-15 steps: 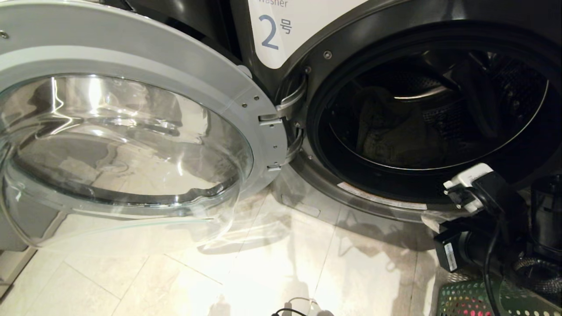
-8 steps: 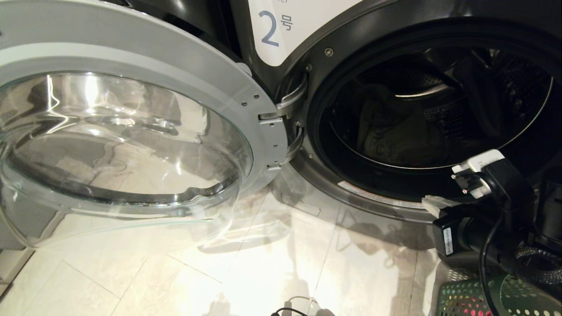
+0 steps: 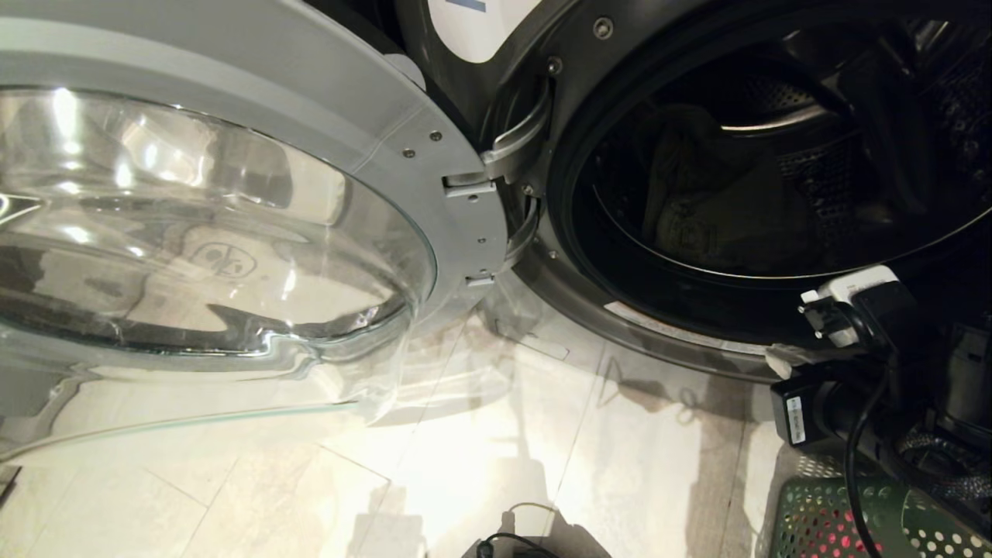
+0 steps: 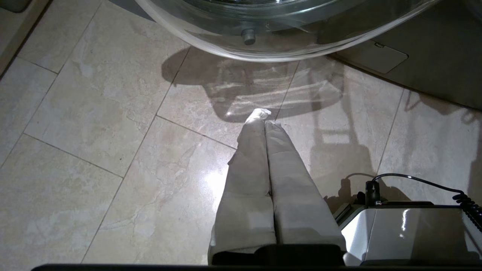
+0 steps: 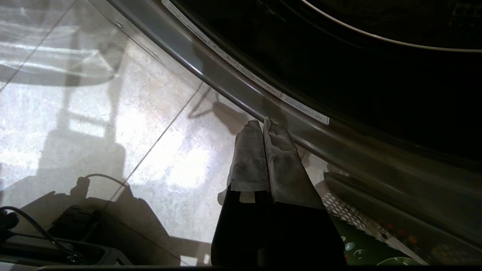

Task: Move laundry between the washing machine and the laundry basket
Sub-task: Pick a cloth and place it into the basket

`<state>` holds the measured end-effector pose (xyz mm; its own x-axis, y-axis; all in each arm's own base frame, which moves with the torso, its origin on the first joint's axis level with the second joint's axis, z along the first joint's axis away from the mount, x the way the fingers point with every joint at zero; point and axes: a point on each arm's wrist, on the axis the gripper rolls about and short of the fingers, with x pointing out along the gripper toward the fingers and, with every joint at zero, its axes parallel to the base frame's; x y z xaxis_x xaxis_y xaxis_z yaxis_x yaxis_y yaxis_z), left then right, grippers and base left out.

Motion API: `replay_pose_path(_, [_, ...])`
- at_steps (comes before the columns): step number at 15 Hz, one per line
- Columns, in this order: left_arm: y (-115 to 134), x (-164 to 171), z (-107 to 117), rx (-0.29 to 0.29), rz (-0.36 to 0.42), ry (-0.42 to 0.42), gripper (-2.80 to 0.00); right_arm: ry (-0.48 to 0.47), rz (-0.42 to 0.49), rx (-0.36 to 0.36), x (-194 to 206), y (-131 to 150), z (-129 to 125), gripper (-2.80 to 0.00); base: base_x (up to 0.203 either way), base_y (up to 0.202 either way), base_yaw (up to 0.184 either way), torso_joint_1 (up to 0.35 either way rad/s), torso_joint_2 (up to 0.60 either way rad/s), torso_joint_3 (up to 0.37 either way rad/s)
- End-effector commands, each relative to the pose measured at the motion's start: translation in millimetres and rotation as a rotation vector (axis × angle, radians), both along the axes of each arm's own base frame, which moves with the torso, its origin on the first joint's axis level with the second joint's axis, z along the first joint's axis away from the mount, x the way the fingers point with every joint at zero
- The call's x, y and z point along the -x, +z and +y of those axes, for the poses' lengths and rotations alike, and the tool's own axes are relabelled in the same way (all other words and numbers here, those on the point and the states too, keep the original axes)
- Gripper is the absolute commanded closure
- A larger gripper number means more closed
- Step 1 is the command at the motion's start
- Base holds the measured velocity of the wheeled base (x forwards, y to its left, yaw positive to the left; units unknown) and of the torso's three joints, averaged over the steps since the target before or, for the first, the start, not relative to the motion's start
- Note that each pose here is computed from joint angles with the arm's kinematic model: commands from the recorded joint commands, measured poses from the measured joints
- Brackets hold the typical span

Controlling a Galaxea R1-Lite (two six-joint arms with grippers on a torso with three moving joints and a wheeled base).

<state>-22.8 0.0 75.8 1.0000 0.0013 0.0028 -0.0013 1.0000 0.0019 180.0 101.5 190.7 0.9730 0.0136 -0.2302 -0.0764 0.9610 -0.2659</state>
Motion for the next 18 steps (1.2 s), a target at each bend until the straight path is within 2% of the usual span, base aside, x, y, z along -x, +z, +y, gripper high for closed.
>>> replay_pose_path(1, [0, 0, 0, 0.0, 0.001, 0.0, 0.0, -0.007, -0.019, -0.008, -1, 3, 0, 0.0, 0.0, 0.0, 0.0, 0.002, 0.01, -0.201])
replay_pose_path(8, [0, 0, 0, 0.0, 0.001, 0.0, 0.0, -0.023, -0.065, -0.03, -1, 10, 0, 0.0, 0.0, 0.0, 0.0, 0.005, 0.0, -0.197])
replay_pose_path(12, [0, 0, 0, 0.0, 0.001, 0.0, 0.0, -0.024, -0.154, -0.087, -8, 24, 5, 0.0, 0.0, 0.0, 0.0, 0.008, 0.0, -0.07])
replay_pose_path(15, [0, 0, 0, 0.0, 0.001, 0.0, 0.0, -0.056, -0.2, -0.111, -29, 28, 17, 0.0, 0.0, 0.0, 0.0, 0.0, 0.0, 0.0])
replay_pose_path(18, [0, 0, 0, 0.0, 0.001, 0.0, 0.0, -0.072, -0.213, -0.117, -53, 16, 33, 0.0, 0.0, 0.0, 0.0, 0.0, 0.0, 0.0])
